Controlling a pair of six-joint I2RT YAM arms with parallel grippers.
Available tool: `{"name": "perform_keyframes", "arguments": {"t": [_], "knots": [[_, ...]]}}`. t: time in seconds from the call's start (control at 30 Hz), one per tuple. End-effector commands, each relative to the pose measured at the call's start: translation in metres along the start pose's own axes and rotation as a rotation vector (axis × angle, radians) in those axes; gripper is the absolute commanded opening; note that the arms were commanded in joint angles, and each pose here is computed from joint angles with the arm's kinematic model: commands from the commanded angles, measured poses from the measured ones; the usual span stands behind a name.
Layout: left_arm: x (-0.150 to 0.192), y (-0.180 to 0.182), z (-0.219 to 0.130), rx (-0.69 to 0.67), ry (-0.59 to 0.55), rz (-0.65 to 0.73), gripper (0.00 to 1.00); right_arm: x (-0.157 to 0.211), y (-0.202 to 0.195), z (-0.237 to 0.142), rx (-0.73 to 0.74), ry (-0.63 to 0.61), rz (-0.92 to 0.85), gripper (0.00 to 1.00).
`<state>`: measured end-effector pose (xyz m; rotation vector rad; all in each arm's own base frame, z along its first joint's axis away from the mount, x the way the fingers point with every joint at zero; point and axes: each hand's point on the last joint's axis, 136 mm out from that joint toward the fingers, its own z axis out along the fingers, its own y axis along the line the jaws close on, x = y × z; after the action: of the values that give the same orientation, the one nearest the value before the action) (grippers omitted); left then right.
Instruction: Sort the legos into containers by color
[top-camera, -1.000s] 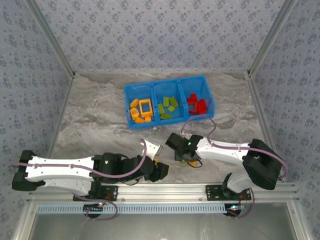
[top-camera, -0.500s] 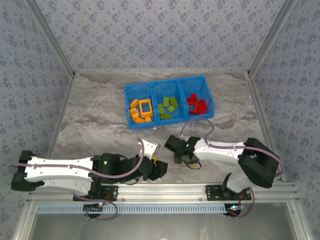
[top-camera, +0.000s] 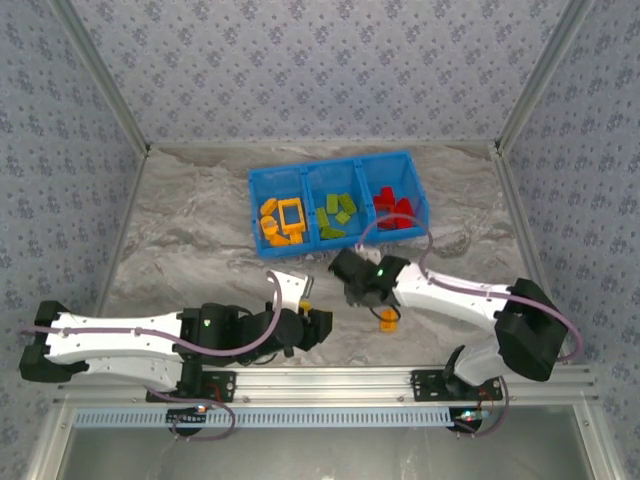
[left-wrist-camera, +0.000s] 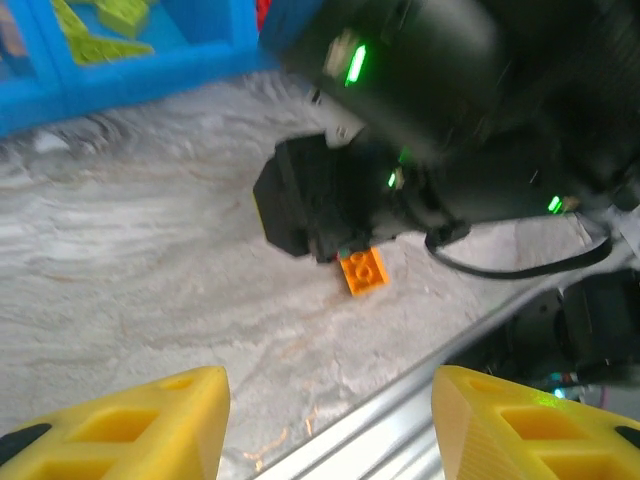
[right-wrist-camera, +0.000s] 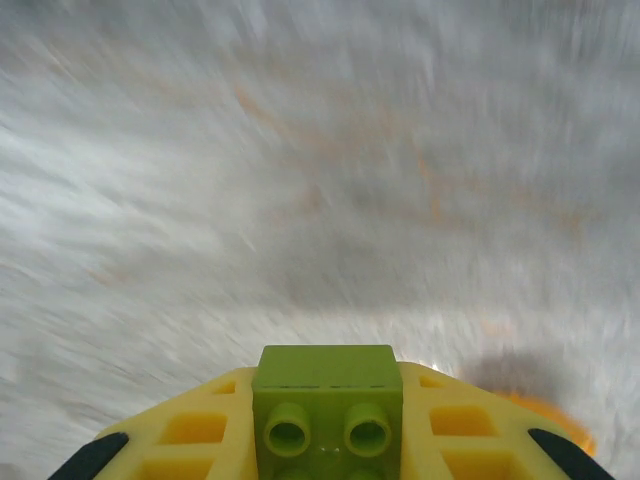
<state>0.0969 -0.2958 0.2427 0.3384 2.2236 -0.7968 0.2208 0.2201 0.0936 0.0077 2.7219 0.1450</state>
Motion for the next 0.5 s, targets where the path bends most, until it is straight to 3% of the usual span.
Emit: {"name": "perform_keyframes", "arguments": {"t": [0.0,0.2,0.47], "knots": [[-0.040,0.013,-0.018,-0.079,-0.166,-0.039,0.55,-0.067,0.003,-0.022,-0.020,-0.130,-0.054,0.26],[-0.065,0.025,-0.025,-0.193,-0.279,-0.058,0.54,-0.155,0.028,-0.010,-0.032,-0.192,-0.107,0.26],[-0.058,0.029,-0.020,-0.215,-0.264,-0.073,0.54,-0.186,0.028,0.065,0.071,-0.102,-0.114,0.26]]}}
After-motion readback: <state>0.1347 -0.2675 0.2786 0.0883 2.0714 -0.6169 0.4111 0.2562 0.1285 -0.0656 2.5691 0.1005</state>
